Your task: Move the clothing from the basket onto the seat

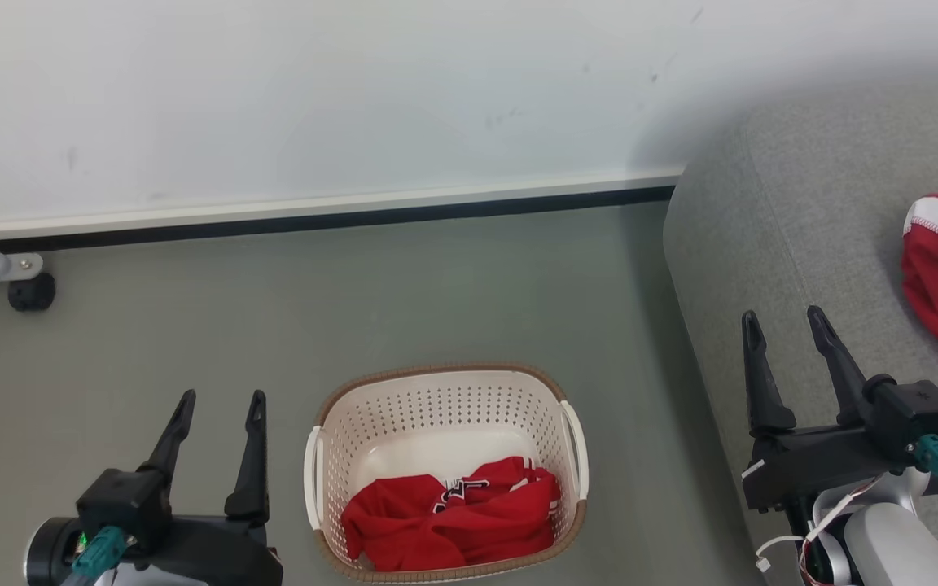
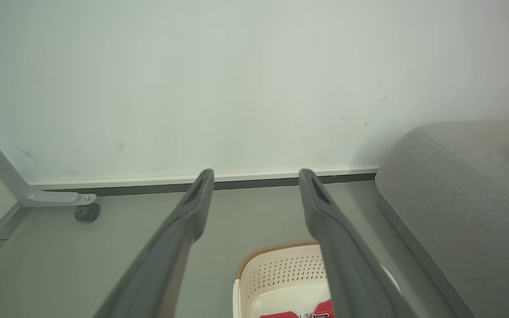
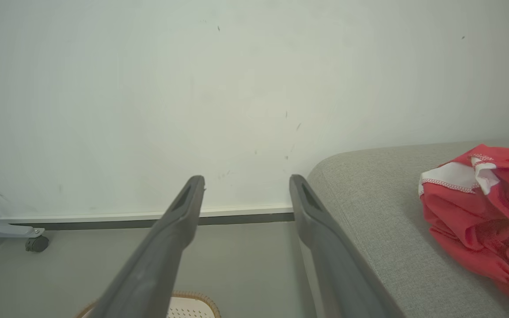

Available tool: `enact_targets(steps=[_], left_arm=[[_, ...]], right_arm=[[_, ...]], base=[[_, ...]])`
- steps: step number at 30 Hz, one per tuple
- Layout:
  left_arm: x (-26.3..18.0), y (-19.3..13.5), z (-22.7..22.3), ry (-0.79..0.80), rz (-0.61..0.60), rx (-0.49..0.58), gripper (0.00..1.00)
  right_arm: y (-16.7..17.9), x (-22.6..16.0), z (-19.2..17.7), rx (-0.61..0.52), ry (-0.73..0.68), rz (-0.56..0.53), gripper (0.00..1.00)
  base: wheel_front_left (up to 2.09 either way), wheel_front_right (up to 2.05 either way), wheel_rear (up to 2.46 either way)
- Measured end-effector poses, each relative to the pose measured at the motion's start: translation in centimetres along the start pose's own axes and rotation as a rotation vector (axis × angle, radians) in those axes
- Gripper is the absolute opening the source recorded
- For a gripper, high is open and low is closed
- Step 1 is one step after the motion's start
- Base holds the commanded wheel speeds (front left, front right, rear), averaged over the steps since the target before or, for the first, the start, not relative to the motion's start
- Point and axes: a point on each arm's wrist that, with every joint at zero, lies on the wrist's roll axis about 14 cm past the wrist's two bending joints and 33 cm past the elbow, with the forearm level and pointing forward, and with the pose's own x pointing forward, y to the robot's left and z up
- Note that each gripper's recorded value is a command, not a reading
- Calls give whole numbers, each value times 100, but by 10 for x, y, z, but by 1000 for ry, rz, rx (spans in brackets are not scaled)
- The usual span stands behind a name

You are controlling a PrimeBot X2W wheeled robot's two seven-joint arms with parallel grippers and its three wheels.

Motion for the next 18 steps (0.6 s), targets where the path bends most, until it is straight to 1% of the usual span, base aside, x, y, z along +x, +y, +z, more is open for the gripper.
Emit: enact_targets(steps=[8,18], left_arm=[[20,-17,-22,68,-64,35,100],[51,-33,-76,228,-162,60,100]], right_arm=[[1,10,-5,2,7,-5,100],[-1,37,-16,5,16,-15,100]], base=[[0,0,0],[0,0,0]])
